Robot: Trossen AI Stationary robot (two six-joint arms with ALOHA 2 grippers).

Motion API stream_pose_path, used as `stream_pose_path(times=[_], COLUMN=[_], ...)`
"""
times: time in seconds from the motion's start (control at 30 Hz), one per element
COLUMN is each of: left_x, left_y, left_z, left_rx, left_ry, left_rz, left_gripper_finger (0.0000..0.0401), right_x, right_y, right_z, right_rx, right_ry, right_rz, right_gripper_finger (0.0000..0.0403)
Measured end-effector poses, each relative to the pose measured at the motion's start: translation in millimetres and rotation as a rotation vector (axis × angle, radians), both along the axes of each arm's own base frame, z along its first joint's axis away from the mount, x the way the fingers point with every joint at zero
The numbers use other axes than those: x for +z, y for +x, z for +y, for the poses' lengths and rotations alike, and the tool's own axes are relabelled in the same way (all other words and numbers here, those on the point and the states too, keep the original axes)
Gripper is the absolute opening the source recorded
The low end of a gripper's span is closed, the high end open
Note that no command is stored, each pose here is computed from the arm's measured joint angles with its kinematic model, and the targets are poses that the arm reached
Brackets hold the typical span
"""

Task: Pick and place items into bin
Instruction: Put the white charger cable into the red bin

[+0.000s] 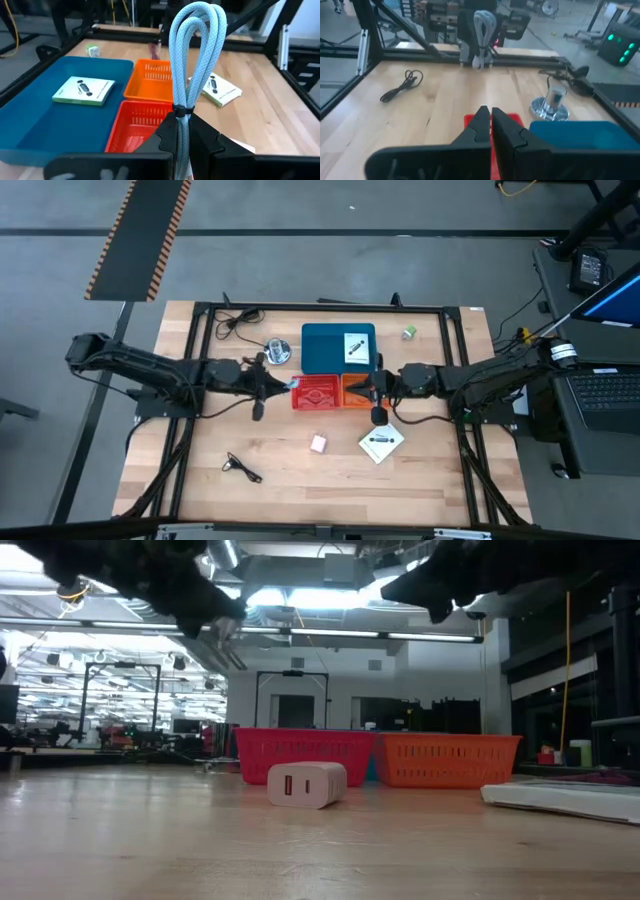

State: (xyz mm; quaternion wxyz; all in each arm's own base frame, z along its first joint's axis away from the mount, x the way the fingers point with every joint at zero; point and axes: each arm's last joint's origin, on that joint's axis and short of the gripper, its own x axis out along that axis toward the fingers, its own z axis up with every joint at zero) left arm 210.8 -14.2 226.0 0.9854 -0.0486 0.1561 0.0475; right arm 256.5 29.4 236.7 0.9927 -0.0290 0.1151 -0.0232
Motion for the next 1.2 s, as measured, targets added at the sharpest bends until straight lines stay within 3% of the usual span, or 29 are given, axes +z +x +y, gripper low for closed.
stream_pose_path(times=[0.4, 0.67, 1.2], left_x=[13, 20, -15], left_y=[74, 114, 141], left_z=[4, 16, 26], left_rx=[0.069, 0.095, 0.106], left_ry=[-0.026, -0.079, -0.134], left_rz=[0.409, 0.593, 0.772], left_gripper_finger=[0.0016, 0.0018, 0.0021], right_x=[-5, -2, -10], right_y=[-4, -7, -13], right_z=[9, 8, 7], right_rx=[-0.034, -0.035, -0.051], right_ry=[-0.011, -0.012, 0.018], right_rz=[0.062, 0.059, 0.162], right_gripper_finger=[0.0, 0.0, 0.0])
